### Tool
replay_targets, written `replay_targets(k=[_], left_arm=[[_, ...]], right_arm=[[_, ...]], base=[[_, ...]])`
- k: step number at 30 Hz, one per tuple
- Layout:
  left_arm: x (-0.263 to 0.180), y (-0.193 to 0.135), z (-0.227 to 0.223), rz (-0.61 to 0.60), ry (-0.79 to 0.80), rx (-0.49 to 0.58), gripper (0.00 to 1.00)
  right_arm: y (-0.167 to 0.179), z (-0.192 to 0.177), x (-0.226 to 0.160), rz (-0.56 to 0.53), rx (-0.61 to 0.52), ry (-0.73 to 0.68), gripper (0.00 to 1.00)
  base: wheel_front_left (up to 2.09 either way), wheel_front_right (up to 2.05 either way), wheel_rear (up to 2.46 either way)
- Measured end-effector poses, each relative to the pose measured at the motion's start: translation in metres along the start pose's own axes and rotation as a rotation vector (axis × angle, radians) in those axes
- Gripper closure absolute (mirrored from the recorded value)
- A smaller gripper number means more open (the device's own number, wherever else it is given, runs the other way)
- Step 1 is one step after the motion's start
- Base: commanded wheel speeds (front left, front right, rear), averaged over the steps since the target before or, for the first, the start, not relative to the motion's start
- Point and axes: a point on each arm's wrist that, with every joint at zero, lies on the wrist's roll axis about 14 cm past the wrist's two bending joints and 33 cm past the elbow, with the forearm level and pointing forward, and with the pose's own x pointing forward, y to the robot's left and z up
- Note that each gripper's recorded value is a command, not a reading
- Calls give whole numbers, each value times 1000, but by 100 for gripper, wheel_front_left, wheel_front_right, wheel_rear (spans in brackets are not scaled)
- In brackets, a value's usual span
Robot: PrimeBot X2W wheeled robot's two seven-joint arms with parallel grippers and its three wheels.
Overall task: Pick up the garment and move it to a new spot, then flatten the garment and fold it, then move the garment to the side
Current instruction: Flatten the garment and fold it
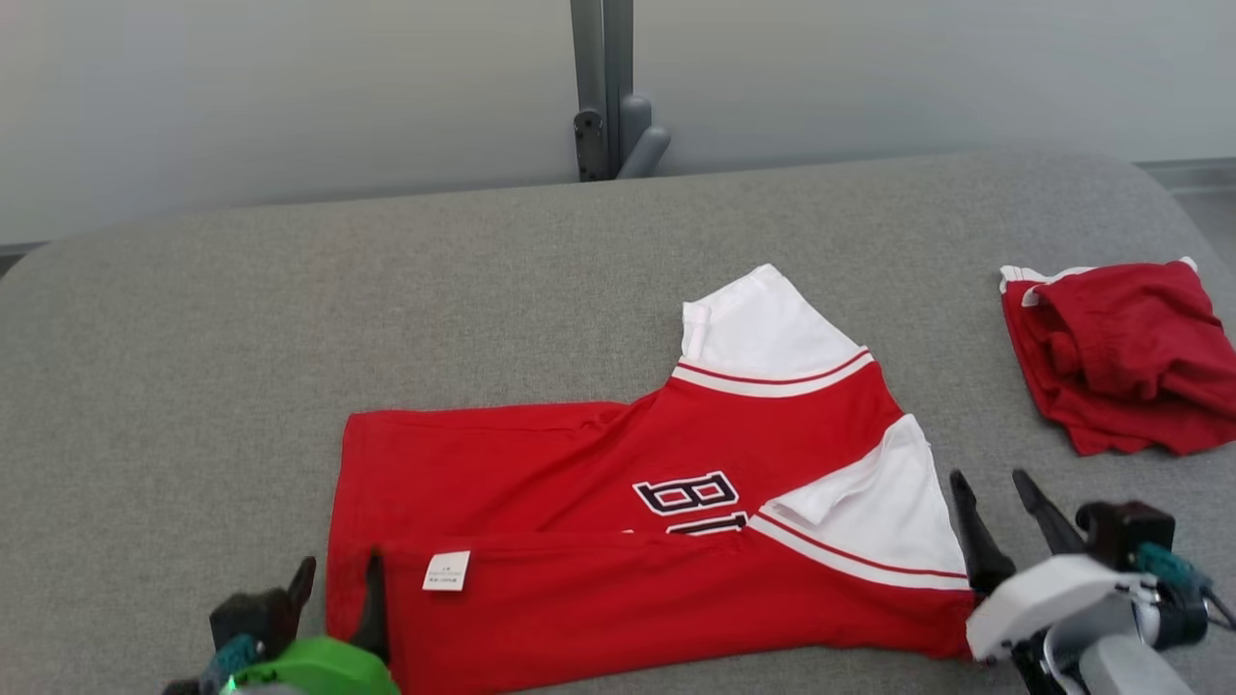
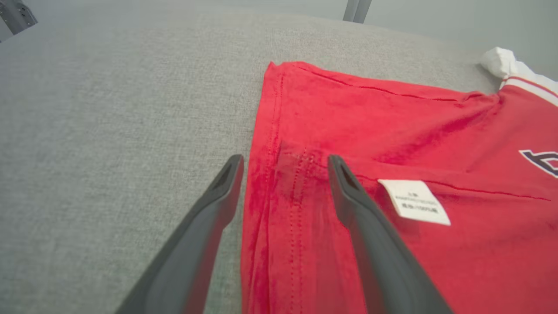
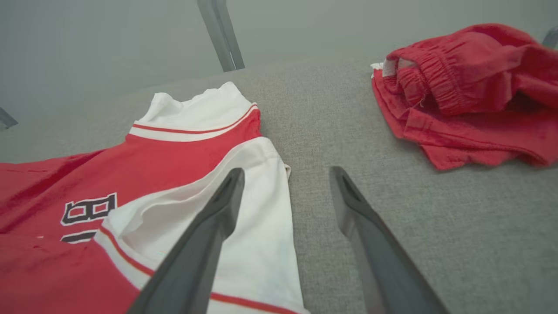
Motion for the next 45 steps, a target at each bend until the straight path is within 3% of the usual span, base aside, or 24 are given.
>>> replay_targets(k=[10, 19, 28, 29, 31, 37, 45], left_arm=[[79, -4, 46, -31, -38, 65, 0], [130, -5, 42, -42, 59, 107, 0], [135, -1, 18, -21, 136, 110, 2], [135, -2, 18, -23, 133, 111, 18], [134, -4, 18, -31, 133, 114, 100], [139, -12, 21, -63, 124, 124, 100], [148, -11, 28, -76, 100, 139, 100]], right_arm=[[35, 52, 79, 106, -67, -114, 0], [60, 49, 125, 187, -108, -87, 0], [59, 43, 144, 195, -117, -64, 0], [59, 43, 146, 194, -120, -60, 0], [57, 41, 151, 192, -129, -48, 0], [61, 38, 177, 199, -162, 21, 0], [76, 10, 213, 216, -201, 245, 0]], base=[[0, 0, 0], [0, 0, 0], [0, 0, 0], [0, 0, 0], [0, 0, 0], [0, 0, 0], [0, 0, 0]])
